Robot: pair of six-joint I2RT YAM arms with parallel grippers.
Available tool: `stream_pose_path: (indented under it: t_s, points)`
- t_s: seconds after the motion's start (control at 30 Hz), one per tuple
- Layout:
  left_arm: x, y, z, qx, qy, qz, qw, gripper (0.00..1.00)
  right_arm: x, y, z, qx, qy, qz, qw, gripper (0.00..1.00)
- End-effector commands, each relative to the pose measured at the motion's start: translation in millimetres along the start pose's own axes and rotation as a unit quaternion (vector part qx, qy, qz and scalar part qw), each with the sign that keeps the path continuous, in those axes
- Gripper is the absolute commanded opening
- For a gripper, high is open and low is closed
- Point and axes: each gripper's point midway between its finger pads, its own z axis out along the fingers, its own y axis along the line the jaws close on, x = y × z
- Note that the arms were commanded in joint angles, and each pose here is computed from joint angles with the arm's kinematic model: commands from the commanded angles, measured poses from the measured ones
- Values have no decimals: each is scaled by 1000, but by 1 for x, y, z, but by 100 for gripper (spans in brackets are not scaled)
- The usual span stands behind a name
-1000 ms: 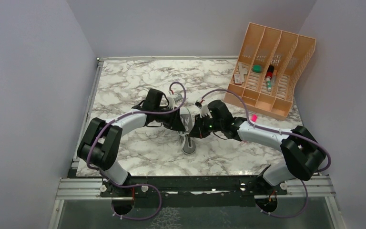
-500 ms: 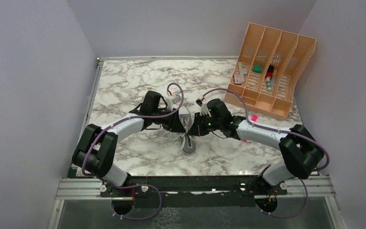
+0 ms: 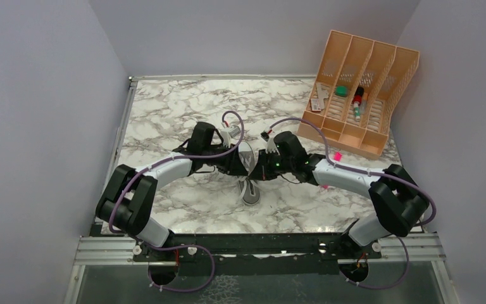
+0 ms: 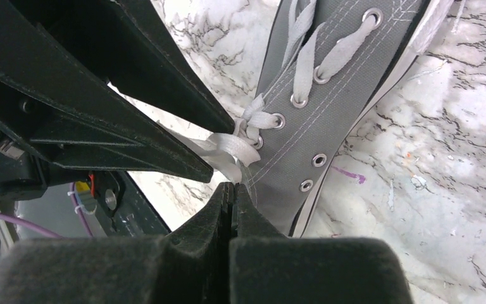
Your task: Tie the shoes
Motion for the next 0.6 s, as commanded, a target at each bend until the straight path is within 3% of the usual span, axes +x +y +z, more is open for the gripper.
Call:
stream_pose_path:
  t_s: [0.0, 0.57]
  points:
    - [-10, 7, -1, -32, -13, 41, 999, 34, -14, -1, 4, 16, -15, 12, 1000, 1]
    - [3, 10, 4, -35, 13, 45, 998, 33, -18, -1, 7, 18, -16, 13, 1000, 1]
